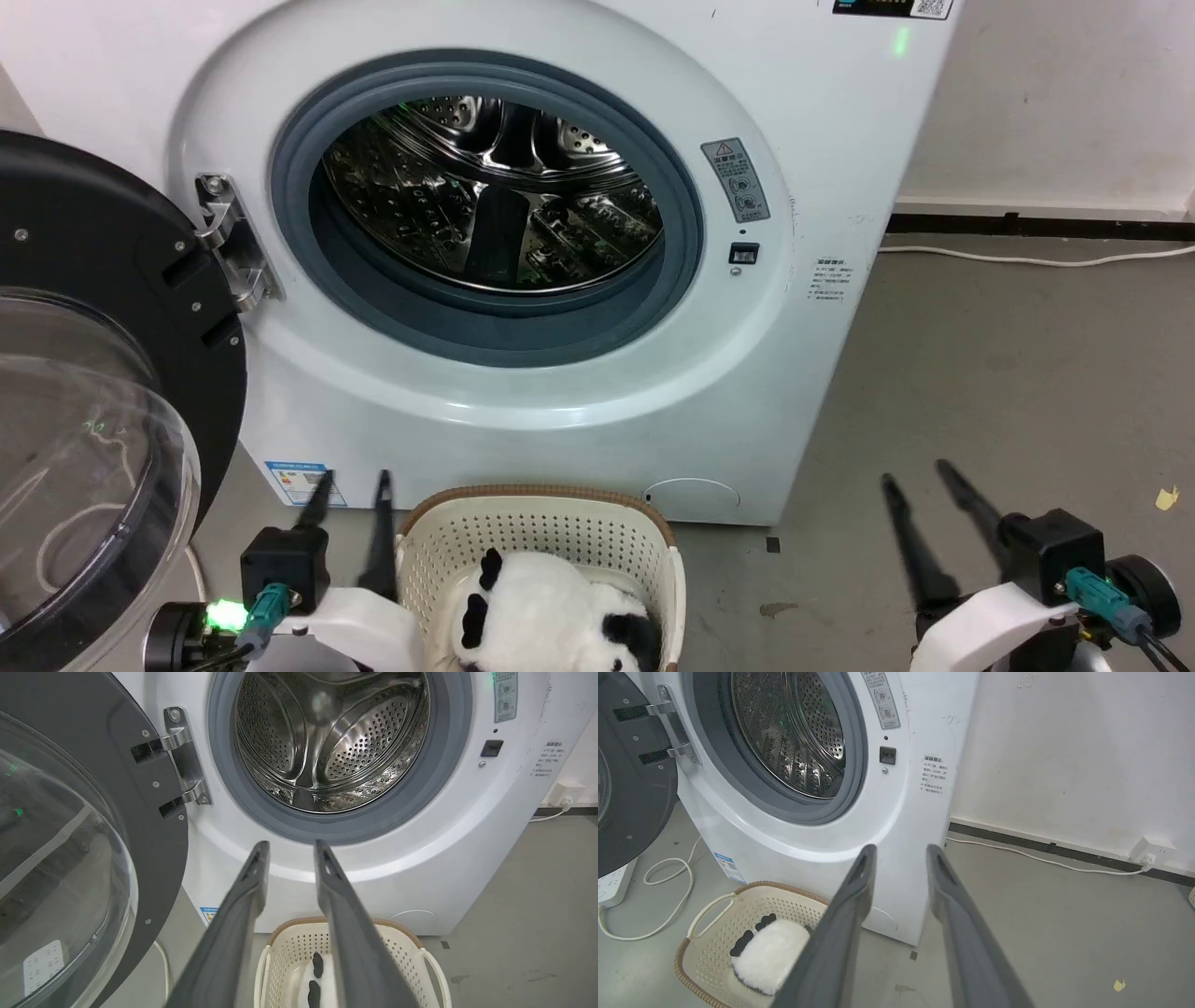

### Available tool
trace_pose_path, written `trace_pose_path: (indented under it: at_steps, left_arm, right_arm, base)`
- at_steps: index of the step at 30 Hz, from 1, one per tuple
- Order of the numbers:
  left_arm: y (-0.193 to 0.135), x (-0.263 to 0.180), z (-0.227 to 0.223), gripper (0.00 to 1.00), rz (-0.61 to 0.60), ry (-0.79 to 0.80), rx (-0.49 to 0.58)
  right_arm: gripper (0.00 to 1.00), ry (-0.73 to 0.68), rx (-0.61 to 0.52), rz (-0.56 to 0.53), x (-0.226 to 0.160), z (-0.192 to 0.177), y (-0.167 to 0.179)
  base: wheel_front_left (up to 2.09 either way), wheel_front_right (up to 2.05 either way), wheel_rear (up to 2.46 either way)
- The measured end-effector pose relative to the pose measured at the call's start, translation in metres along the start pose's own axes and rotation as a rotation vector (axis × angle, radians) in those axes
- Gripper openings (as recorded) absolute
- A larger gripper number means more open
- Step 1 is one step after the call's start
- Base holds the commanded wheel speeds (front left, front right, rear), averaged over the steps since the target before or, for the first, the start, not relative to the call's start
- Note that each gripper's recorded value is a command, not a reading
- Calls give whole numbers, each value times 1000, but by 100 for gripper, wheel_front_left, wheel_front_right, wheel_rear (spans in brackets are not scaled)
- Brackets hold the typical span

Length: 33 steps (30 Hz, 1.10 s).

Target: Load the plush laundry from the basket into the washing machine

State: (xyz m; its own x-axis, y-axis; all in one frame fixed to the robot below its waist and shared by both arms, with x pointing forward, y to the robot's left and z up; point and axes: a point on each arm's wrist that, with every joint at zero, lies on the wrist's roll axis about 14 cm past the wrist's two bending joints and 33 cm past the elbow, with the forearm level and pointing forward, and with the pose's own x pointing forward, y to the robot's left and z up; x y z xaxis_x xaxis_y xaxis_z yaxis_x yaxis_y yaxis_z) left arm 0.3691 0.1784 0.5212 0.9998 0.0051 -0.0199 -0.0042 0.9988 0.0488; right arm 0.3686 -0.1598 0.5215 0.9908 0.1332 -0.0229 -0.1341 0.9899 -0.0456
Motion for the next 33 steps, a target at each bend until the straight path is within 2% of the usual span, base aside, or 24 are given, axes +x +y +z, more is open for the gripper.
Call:
trace_pose_path:
  at_steps: [14, 33]
  left_arm:
    - [-11, 3, -6, 100, -31, 8, -2]
    - [-42, 31, -65, 100, -119, 170, -26]
  right_arm:
    - [100, -1, 5, -22, 0, -3, -7]
    - [100, 67, 59, -62, 6, -35, -20]
  base:
    - [0, 0, 0]
    - [0, 0, 0]
